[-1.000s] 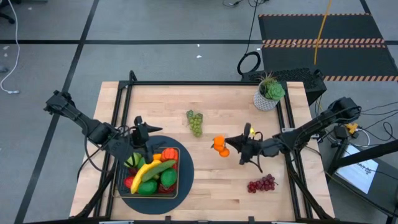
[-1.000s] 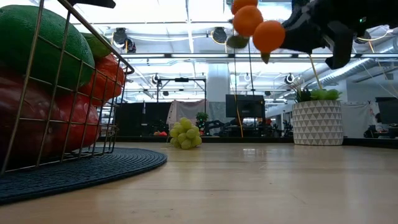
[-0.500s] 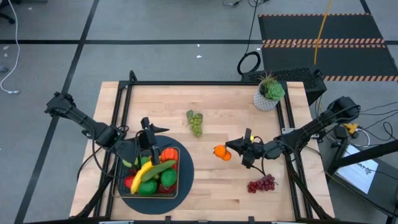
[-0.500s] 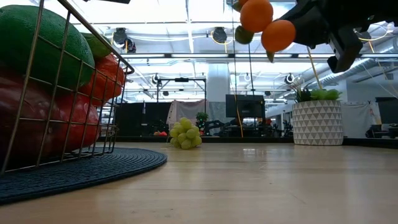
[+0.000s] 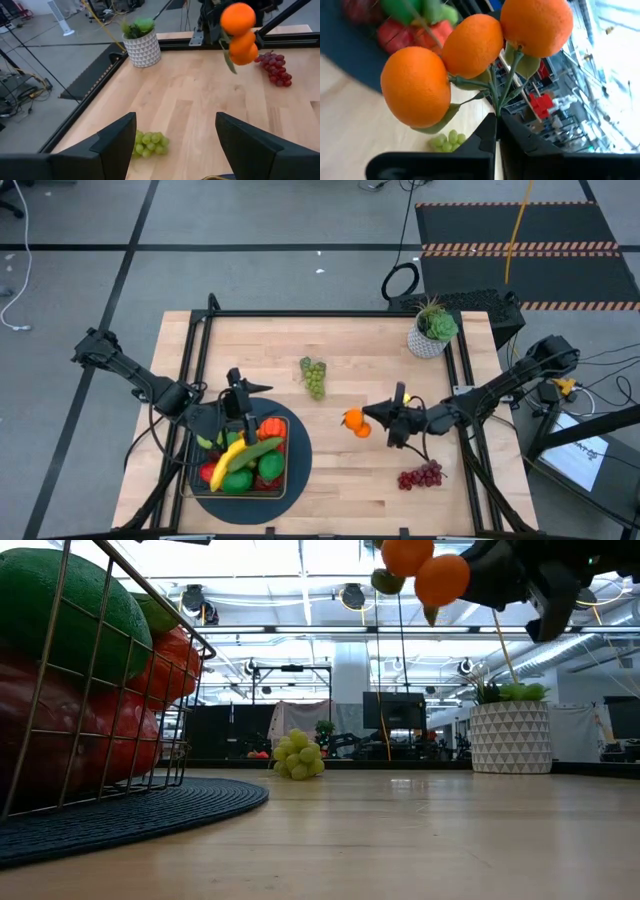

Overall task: Build produce basket
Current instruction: Put the tangerines into the gold wire basket

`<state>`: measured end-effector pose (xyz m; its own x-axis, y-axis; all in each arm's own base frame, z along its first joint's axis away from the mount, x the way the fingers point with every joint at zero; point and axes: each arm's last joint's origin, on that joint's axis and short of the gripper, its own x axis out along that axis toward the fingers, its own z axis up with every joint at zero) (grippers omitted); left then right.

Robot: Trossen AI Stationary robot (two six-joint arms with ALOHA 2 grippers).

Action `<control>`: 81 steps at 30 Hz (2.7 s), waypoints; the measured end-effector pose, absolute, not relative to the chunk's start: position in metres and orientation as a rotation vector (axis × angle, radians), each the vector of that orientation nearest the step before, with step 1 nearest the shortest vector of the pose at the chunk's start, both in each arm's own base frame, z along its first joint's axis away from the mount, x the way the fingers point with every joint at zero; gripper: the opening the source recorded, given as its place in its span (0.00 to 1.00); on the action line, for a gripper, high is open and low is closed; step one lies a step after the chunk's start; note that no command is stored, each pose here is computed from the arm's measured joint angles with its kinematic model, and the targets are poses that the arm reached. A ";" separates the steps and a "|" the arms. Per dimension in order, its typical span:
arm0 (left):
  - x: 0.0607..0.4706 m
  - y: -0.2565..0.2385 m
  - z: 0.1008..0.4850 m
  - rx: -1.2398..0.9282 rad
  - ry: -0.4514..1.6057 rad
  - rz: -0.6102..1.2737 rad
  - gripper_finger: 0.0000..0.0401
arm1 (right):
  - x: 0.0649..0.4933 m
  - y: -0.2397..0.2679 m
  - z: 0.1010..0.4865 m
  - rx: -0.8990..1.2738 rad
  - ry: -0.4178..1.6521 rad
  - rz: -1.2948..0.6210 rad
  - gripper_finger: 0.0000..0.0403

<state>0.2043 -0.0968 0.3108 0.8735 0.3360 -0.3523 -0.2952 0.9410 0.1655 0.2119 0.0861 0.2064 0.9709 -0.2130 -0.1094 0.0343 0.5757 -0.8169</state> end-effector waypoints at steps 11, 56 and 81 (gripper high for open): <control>0.206 -0.098 0.313 0.082 0.365 0.304 0.68 | 0.215 0.081 0.217 -0.499 0.079 -0.226 0.01; 0.335 -0.084 0.268 -0.126 0.021 0.038 0.68 | 0.268 0.081 0.212 0.397 -0.221 0.052 0.01; 0.340 -0.081 0.266 -0.047 -0.011 0.007 0.44 | 0.280 0.082 0.213 0.386 -0.189 0.031 0.01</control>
